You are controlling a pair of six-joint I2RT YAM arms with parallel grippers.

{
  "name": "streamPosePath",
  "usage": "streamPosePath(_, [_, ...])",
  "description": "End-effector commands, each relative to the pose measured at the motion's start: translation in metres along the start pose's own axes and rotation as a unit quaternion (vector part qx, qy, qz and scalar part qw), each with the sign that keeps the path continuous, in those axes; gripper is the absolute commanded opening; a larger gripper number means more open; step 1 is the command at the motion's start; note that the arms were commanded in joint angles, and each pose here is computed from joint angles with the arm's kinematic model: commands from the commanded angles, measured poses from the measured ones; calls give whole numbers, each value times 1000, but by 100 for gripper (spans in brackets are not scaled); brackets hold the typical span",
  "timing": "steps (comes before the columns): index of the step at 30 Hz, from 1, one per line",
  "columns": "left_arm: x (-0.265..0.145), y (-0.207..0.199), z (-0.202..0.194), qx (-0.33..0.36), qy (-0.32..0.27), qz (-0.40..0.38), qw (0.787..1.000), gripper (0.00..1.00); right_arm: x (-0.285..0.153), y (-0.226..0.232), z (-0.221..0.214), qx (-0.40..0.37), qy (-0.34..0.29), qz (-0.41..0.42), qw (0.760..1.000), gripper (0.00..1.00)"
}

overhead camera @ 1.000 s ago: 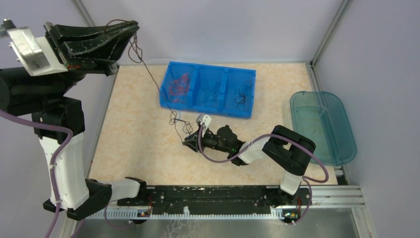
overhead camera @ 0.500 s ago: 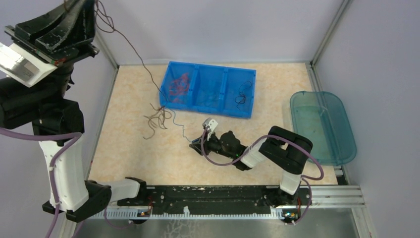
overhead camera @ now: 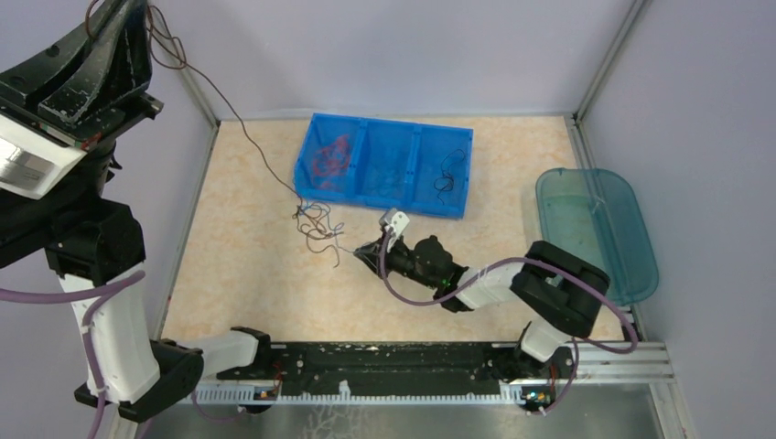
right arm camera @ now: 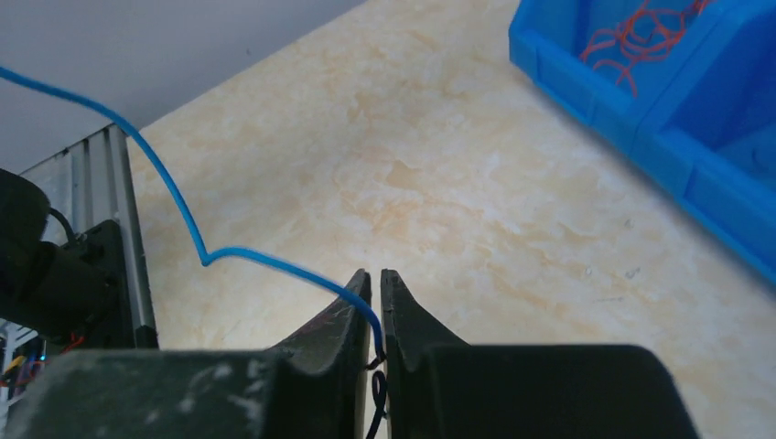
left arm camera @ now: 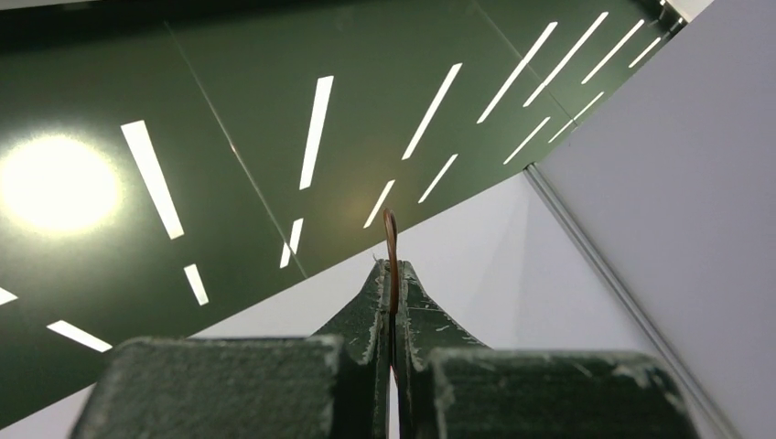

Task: Untangle the cables

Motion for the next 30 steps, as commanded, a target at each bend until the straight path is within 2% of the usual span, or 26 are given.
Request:
streamPosePath(1, [-1,1,3,4,-9,5,1000,0,1,7,46,-35,-45,15,998,0])
streamPosePath(7, [5,20,25,77,-48,49,995,0,-9,-18,7,0,-8,-69,998,0])
streamPosePath(12, [4,29,38,141,-65,71,985,0,-26,-36,-1,-4,4,-140,990,0])
streamPosePath(15, [4,39,48,181,-80,99,975,0,-36,-55,-1,-6,19,-215,976,0])
streamPosePath(18, [6,49,56,219,-85,126,964,0,-54,-77,3,43,2,-271,962,0])
streamPosePath(22, [3,60,69,296,-102,163,936,0,-70,-97,7,85,8,-335,938,0])
streamPosePath(25, [0,69,82,354,-116,196,907,0,-82,-112,-1,108,36,-374,920,0])
streamPosePath(27, [1,71,81,384,-110,200,895,0,-94,-121,-9,131,40,-399,907,0])
streamPosePath(30, [0,74,82,442,-110,210,865,0,-115,-134,-22,170,38,-427,887,0])
Point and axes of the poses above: each gripper's point midway between its finger pads, its own x axis out along the fingers, its own y axis along the line the jaws close on, z = x × y, the point moved 6 cm from there along -x, back along the fingers, and after that the axes turned 2 degrees about -x, right-handed, at the moved point
